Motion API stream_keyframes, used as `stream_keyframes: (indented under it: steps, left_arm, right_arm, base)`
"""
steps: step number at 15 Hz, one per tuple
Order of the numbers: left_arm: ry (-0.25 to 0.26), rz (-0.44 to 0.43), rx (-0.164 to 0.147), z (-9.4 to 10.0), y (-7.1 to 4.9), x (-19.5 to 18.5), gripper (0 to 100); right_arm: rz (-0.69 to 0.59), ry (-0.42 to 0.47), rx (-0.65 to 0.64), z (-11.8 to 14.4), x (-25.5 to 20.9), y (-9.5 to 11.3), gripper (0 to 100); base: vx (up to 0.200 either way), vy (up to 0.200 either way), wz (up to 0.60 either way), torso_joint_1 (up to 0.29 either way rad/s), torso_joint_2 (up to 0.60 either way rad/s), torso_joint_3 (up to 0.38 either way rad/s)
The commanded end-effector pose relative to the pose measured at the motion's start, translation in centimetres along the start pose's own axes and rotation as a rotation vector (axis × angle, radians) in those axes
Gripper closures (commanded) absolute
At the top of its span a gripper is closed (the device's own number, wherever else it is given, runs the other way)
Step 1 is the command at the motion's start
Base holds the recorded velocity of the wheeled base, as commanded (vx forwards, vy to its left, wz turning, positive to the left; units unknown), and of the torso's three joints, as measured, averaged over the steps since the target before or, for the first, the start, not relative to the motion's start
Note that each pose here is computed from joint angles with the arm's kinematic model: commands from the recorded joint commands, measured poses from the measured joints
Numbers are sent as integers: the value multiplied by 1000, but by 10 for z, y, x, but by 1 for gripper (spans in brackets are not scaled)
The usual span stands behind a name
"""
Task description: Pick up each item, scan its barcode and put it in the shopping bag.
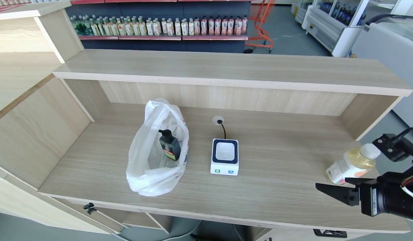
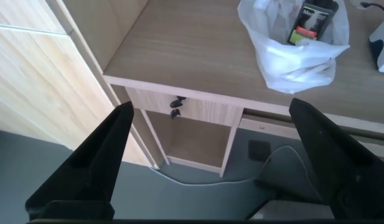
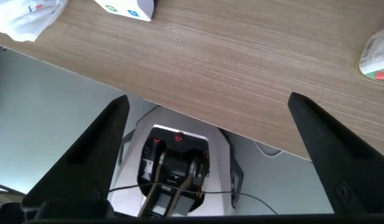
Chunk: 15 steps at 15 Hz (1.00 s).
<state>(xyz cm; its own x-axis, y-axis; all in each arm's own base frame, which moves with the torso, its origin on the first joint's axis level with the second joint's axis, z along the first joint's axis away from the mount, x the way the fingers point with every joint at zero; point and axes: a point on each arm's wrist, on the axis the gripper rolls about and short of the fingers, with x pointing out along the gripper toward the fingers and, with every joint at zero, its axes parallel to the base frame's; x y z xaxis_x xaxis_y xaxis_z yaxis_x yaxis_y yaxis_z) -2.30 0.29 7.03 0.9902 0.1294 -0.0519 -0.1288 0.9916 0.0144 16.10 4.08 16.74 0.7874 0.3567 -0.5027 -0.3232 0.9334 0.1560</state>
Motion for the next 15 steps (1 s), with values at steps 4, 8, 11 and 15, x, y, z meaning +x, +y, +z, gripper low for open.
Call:
stream_keyframes:
  steps: [4, 8, 11, 15]
  left_arm:
    - [0, 1, 0, 0, 0, 0, 0]
    - [0, 1, 0, 0, 0, 0, 0]
    - [0, 1, 0, 0, 0, 0, 0]
    - [0, 1, 0, 0, 0, 0, 0]
  right_arm:
    - [-149, 46, 4, -15, 3, -5, 0]
    - [-192, 52, 6, -17, 3, -6, 0]
    - [-435, 129, 2, -25, 4, -16, 0]
    - [-594, 192, 49, -23, 21, -34, 0]
  base:
    - [0, -200, 0, 2, 1, 4]
    - [0, -150, 0, 3, 1, 2]
    - [0, 0, 0, 0, 0, 0]
    - [0, 0, 0, 0, 0, 0]
